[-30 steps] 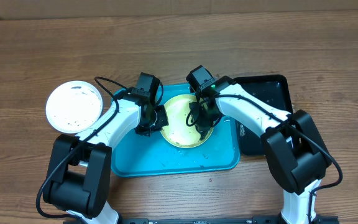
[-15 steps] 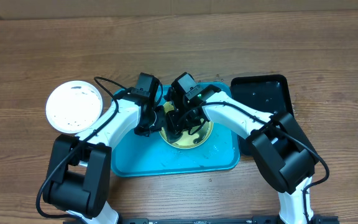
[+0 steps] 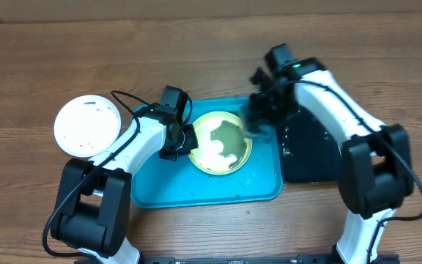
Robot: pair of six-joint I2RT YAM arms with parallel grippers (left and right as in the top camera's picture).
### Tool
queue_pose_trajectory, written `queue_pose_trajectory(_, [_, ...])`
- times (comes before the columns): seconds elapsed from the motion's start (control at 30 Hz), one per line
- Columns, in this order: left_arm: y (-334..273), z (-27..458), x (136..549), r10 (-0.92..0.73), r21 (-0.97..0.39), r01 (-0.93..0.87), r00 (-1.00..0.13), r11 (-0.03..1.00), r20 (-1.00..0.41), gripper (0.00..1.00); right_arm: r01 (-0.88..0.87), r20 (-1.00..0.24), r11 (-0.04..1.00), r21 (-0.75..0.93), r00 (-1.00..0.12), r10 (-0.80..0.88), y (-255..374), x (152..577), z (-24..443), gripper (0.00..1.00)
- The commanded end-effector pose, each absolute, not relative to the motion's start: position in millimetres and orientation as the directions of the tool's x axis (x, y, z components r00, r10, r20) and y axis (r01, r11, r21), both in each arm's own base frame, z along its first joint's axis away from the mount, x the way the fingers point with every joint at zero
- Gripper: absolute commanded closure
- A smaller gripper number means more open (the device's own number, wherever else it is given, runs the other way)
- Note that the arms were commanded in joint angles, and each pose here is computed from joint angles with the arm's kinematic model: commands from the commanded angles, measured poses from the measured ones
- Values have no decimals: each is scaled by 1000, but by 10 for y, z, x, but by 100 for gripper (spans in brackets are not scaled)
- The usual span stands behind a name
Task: Clean dirty plates on tray and stack at the side
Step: 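Scrub the yellow plate with the sponge in the right gripper, then place the sponge in the black tray and raise the right arm aside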
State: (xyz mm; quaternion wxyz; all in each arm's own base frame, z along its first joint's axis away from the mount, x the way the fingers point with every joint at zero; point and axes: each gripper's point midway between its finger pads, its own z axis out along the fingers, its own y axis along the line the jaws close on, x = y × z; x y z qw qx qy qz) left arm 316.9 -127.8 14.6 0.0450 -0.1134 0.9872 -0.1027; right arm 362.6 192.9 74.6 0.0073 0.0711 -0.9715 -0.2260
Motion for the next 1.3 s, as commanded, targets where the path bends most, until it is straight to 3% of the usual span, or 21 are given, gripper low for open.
queue_pose_trajectory(0.0, [-1311, 123, 3158, -237, -216, -220, -970, 951, -54, 95, -102, -62, 965, 242, -994, -89, 1290, 3761, 860, 96])
queue_pose_trajectory(0.17, [-1319, 128, 3183, -237, -221, -218, -969, 950, -64, 94, 12, 11, 1000, 15, -1000, 12, 529, 3650, 662, 96])
queue_pose_trajectory(0.5, [-1321, 132, 3208, -237, -224, -216, -969, 950, -74, 93, 58, -3, 993, -107, -998, 58, 131, 3553, 205, 95])
queue_pose_trajectory(0.6, [-1321, 132, 3206, -237, -223, -216, -969, 950, -73, 90, 59, -15, 995, -80, -998, 58, 178, 3598, 240, 74])
queue_pose_trajectory(0.73, [-1313, 127, 3183, -237, -218, -218, -969, 951, -64, 85, 70, -47, 997, -27, -996, 69, 255, 3773, 521, 68])
queue_pose_trajectory(0.83, [-1306, 123, 3162, -237, -214, -220, -970, 952, -57, 85, 131, -99, 991, -17, -987, 129, 133, 3957, 803, 51])
queue_pose_trajectory(1.03, [-1321, 116, 3146, -229, -206, -213, -972, 955, -58, 88, 295, -152, 955, -3, -944, 291, -436, 4085, 977, 37])
queue_pose_trajectory(1.07, [-1335, 114, 3146, -222, -200, -205, -973, 958, -65, 91, 337, -142, 941, -2, -932, 334, -613, 4035, 958, 8])
queue_pose_trajectory(1.1, [-1332, 111, 3148, -217, -188, -200, -973, 962, -74, 92, 358, -140, 934, -2, -925, 354, -700, 4018, 958, 0])
queue_pose_trajectory(1.27, [-1367, 107, 3132, -198, -171, -181, -977, 968, -84, 96, 439, -157, 899, 2, -887, 433, -1061, 3982, 964, 0])
